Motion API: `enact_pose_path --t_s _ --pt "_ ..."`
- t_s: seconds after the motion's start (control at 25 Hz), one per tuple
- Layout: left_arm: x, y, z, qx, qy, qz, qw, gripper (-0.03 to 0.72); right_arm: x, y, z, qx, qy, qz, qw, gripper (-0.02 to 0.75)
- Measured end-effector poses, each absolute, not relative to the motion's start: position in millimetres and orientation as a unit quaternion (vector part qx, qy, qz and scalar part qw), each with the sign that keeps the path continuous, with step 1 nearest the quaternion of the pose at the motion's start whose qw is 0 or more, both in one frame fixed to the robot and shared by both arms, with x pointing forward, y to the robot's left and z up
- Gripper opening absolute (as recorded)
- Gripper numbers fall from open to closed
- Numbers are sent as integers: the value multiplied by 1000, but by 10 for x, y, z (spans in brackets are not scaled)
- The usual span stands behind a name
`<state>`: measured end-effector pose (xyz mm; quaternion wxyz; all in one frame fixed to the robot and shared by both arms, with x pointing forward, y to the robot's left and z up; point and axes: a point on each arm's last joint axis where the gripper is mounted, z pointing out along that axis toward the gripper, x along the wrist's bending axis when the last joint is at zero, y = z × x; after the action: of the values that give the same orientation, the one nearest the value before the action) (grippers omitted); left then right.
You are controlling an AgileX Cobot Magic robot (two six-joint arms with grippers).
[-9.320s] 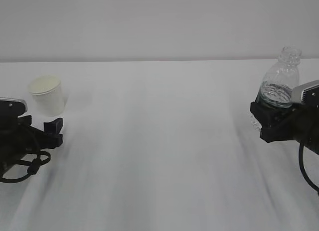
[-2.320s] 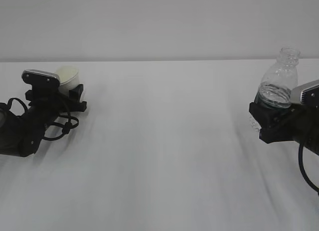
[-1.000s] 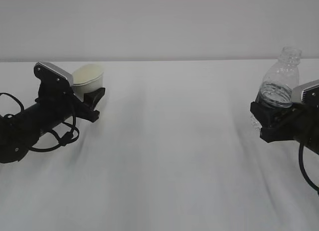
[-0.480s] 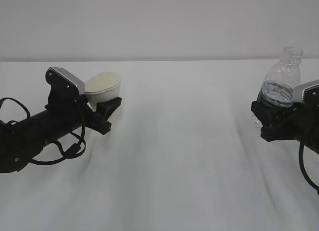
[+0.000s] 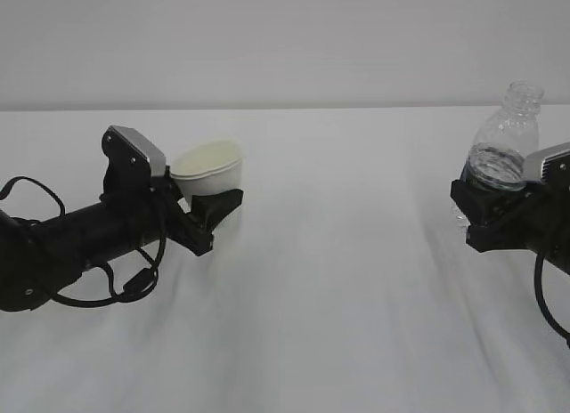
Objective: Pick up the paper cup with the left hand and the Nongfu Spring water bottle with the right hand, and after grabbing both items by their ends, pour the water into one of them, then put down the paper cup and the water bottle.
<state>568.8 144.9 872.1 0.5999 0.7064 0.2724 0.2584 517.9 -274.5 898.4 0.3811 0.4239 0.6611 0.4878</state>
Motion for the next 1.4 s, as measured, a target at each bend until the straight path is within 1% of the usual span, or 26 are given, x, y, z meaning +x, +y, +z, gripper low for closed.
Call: enact_pose_path --t_s 0.12,0.28,0.4,0.72,0.88,0.96,1.2,1.4 --pt "5652 1414 8713 714 261 235 606 432 5179 -2745 8984 424 661 488 381 456" --pt "5569 1348 8695 735 220 200 610 432 5179 -2745 8984 424 661 488 381 456" --pt "5516 1291 8687 740 210 173 615 432 5179 -2745 8984 424 661 488 381 456" --pt "5246 852 8697 754 153 120 628 432 5179 -2746 8984 424 661 488 381 456" --pt "5213 643 8774 747 128 109 643 432 5178 -2743 8983 423 662 488 380 456" --pt "5235 587 8815 742 127 104 650 432 5174 -2734 8983 418 665 489 378 456" --pt "5357 473 8962 725 119 96 671 432 5166 -2714 8980 409 672 492 373 456" --pt "5411 419 9013 730 111 87 669 432 5144 -2710 9015 404 671 494 376 456"
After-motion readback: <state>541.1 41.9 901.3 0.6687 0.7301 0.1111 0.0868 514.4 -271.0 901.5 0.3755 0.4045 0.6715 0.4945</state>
